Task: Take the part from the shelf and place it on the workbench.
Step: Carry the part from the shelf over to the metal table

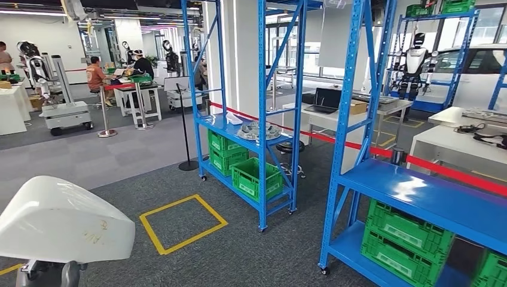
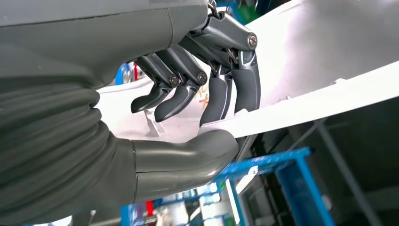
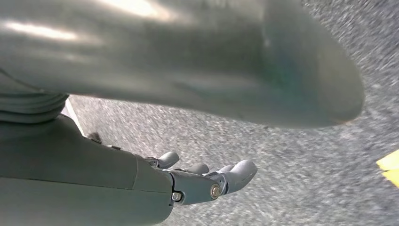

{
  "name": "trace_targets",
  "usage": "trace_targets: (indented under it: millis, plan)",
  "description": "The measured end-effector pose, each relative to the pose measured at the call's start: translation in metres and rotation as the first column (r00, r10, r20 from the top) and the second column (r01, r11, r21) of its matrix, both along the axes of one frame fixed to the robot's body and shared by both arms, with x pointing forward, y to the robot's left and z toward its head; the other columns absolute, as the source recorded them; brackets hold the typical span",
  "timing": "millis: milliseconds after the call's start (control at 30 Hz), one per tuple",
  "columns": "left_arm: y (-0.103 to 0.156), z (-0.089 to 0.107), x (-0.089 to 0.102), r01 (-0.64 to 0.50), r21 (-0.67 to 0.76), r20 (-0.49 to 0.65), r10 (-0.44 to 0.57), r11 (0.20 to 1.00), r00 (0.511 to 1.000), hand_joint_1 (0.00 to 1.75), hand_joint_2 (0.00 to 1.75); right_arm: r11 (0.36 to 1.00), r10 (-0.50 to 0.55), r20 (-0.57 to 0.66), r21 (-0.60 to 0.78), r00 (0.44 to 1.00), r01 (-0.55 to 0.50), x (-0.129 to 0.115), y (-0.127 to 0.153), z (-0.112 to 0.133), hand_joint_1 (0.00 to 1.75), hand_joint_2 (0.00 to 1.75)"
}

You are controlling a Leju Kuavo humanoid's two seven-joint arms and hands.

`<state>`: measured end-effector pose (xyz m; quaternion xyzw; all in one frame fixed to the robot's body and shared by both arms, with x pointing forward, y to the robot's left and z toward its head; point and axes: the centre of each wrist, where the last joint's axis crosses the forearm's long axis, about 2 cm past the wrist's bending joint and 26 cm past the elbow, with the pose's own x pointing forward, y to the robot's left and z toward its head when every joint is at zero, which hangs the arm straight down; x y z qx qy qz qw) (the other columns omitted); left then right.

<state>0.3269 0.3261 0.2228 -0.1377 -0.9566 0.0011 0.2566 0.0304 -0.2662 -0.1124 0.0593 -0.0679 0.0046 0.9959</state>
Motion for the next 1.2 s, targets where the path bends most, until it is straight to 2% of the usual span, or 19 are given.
trace_targets:
  millis: [200, 500, 700, 833, 1200]
  plan:
    - [0.003, 0.006, -0.011, -0.036, -0.016, 0.039, 0.037, 0.999, 0.999, 1.75, 1.75, 1.0, 0.009, 0.005, -0.012, 1.0, -0.008, 0.0, -0.001, 0.0, 0.0, 0.0]
    - [0.011, -0.007, -0.031, -0.09, -0.018, 0.011, 0.091, 0.996, 0.996, 1.75, 1.75, 1.0, 0.029, -0.053, -0.004, 0.998, -0.029, 0.0, -0.002, 0.0, 0.0, 0.0]
    - [0.017, -0.02, -0.05, -0.108, -0.019, -0.025, 0.107, 0.994, 0.994, 1.75, 1.75, 0.999, 0.032, -0.021, 0.002, 0.999, -0.032, -0.002, 0.002, 0.0, 0.0, 0.0]
    - [0.018, -0.031, -0.061, -0.114, -0.006, -0.064, 0.113, 0.993, 0.992, 1.75, 1.75, 0.998, 0.069, -0.026, 0.016, 0.997, -0.069, -0.004, 0.004, 0.0, 0.0, 0.0]
    - [0.024, -0.033, -0.079, -0.156, -0.014, -0.064, 0.155, 0.988, 0.986, 1.75, 1.75, 0.993, 0.115, 0.029, 0.033, 0.993, -0.116, 0.001, 0.011, 0.001, 0.0, 0.0]
